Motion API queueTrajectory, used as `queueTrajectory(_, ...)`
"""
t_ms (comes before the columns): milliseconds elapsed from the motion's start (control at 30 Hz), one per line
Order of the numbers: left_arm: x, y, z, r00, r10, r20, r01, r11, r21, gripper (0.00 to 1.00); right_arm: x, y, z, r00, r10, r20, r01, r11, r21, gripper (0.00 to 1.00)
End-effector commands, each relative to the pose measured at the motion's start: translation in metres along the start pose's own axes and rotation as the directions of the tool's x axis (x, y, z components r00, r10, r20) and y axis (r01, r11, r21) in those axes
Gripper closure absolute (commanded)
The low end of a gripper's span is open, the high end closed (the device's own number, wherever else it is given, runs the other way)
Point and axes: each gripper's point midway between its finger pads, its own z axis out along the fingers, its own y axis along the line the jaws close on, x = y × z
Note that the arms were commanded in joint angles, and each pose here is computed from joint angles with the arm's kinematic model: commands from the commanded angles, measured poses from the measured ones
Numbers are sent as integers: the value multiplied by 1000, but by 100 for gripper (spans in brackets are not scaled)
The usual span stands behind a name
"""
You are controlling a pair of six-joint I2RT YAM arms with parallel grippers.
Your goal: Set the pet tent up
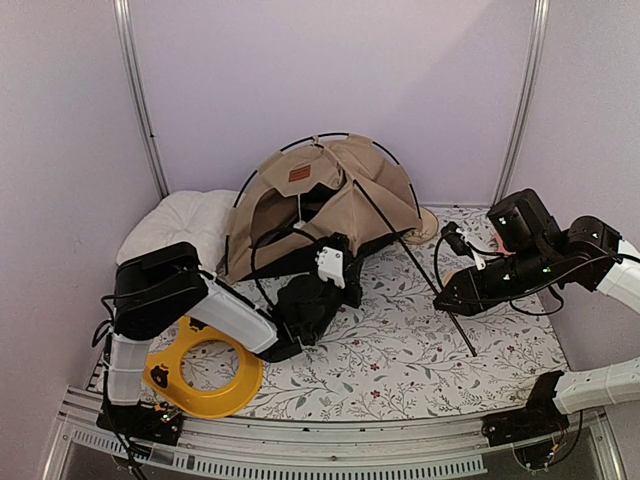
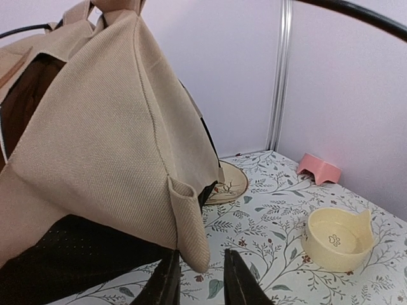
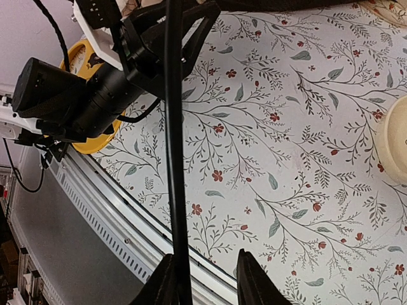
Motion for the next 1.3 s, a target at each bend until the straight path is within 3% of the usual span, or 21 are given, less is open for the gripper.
queueTrajectory(0,-4,10,6,1000,-6,9,6,999,-36,76,-8,7,-7,999,-16,33,16,1000,-21,67)
queueTrajectory(367,0,16,6,1000,-5,-3,5,999,-42,100,-2,11,-2,1000,-14,-5,14,998,-53,64)
queueTrajectory(633,11,23,-4,999,11,-31,-12,999,-44,100,21,17,-12,997,0,-74,-8,994,-106,55)
queueTrajectory(1267,19,23,-4,999,-7,-41,6,999,-39,100,77,12,-6,957,26,-290,-60,992,-109,62)
